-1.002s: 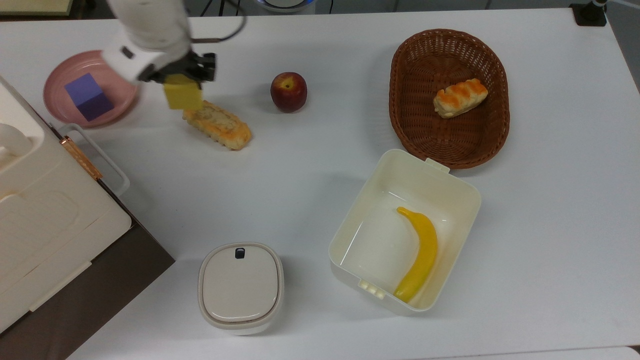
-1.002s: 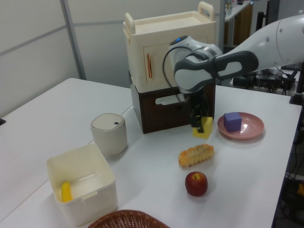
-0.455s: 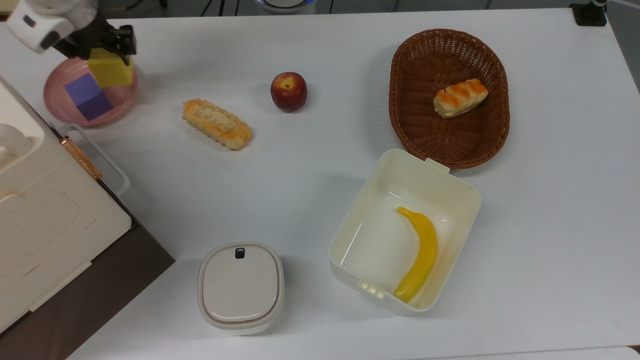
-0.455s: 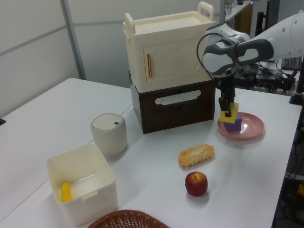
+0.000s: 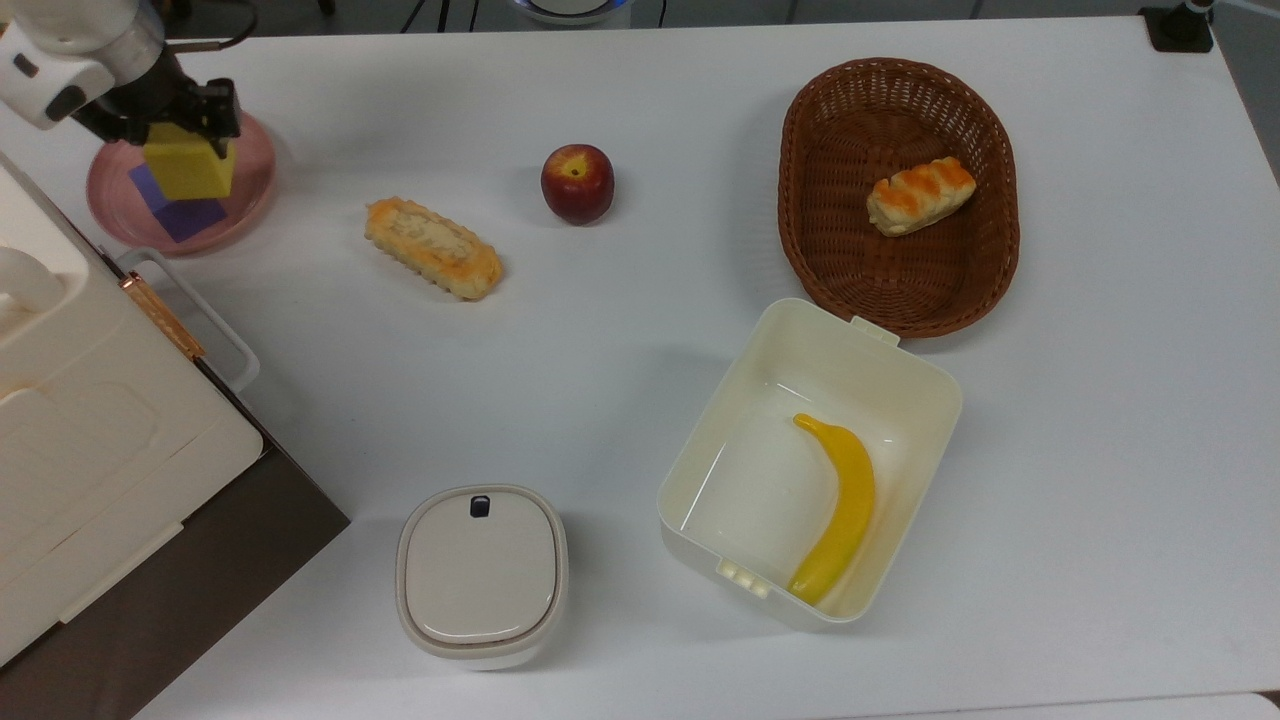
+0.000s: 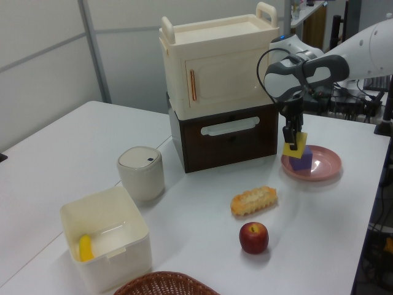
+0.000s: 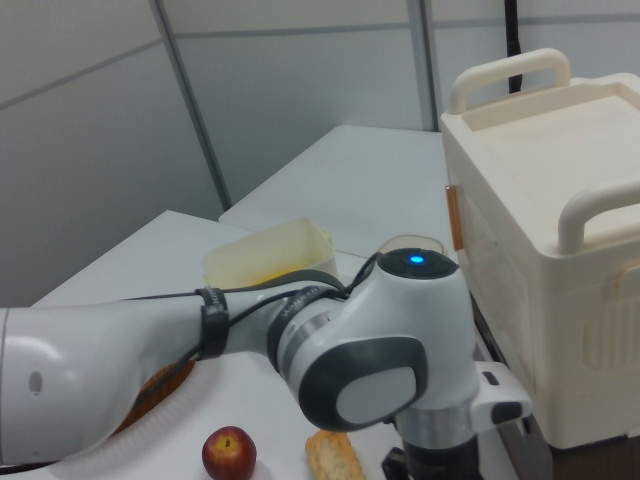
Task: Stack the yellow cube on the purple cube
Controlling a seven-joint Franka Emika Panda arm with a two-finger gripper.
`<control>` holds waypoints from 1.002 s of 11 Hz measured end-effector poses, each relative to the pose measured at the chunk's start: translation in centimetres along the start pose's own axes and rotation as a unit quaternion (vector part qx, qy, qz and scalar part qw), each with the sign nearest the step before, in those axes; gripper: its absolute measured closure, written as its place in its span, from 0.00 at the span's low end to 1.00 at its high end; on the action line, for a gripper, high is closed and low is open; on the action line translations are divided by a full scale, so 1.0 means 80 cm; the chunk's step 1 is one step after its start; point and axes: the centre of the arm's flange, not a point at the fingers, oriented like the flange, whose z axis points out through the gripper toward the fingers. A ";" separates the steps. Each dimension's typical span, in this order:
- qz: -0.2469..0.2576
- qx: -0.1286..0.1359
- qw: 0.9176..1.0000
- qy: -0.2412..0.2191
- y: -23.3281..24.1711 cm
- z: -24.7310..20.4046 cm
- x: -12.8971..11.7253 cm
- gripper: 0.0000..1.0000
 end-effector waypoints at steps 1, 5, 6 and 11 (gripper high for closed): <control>0.004 -0.007 1.000 0.009 0.010 0.003 0.003 0.41; 0.012 -0.026 1.000 0.010 0.036 0.006 -0.005 0.41; 0.010 -0.031 0.999 0.007 0.037 0.005 -0.006 0.40; 0.003 -0.046 0.999 -0.003 0.040 0.005 -0.008 0.17</control>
